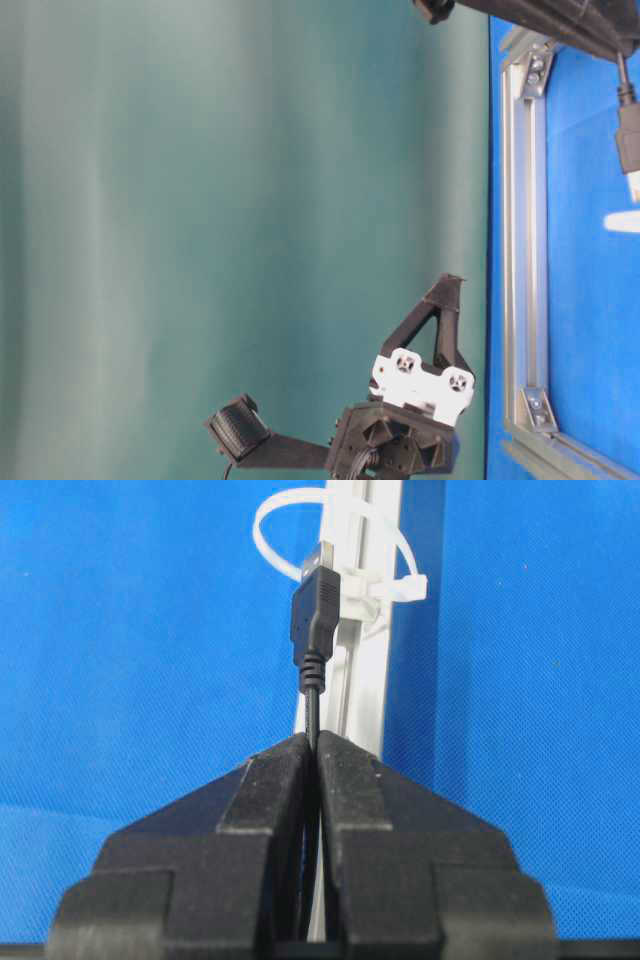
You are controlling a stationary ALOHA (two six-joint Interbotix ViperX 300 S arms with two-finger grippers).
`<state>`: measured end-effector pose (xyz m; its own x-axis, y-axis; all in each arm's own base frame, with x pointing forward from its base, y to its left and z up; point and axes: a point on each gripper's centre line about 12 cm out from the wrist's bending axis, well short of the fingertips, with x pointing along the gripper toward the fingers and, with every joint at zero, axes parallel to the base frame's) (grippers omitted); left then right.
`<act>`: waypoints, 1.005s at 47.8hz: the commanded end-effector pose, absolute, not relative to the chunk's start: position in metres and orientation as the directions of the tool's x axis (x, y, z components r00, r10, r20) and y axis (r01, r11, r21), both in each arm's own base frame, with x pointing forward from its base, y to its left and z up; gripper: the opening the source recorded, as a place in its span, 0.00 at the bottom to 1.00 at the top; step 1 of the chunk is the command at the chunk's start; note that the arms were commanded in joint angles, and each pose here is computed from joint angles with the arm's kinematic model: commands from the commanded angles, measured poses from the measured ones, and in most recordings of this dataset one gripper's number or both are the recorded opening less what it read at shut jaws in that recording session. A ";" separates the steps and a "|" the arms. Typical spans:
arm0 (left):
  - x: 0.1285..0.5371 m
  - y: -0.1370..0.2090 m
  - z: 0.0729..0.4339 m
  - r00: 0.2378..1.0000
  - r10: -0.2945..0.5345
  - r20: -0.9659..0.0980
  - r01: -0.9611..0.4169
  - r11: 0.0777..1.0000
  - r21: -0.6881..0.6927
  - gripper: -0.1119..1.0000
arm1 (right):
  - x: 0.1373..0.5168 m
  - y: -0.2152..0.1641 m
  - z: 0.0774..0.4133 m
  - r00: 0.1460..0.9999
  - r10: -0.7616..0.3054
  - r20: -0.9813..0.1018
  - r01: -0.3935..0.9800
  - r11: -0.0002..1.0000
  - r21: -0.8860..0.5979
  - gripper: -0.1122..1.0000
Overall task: Insert the wire through the string loop located in the center.
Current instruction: 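Align the USB plug with the zip-tie loop opening using the right gripper, then push the plug leftward through the zip-tie loop with the right gripper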
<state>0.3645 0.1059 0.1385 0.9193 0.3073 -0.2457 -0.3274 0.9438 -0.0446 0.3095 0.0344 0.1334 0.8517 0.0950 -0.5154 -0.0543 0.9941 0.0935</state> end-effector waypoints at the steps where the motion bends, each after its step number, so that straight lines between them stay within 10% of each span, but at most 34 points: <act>1: 0.366 0.105 0.154 0.931 0.306 -0.201 -0.321 0.946 -0.047 0.10 | 0.312 0.034 0.139 0.865 0.094 -0.493 -0.052 0.994 0.098 0.08; 48: 0.367 0.105 0.153 0.930 0.305 -0.202 -0.321 0.946 -0.047 0.10 | 0.350 0.038 0.139 0.873 0.093 -0.479 -0.052 0.994 0.099 0.08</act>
<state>0.3650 0.1060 0.1391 0.9200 0.3075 -0.2428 -0.3273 0.9439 -0.0447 0.3377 0.0370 0.1291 0.8510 0.0936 -0.5167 -0.0518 0.9942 0.0947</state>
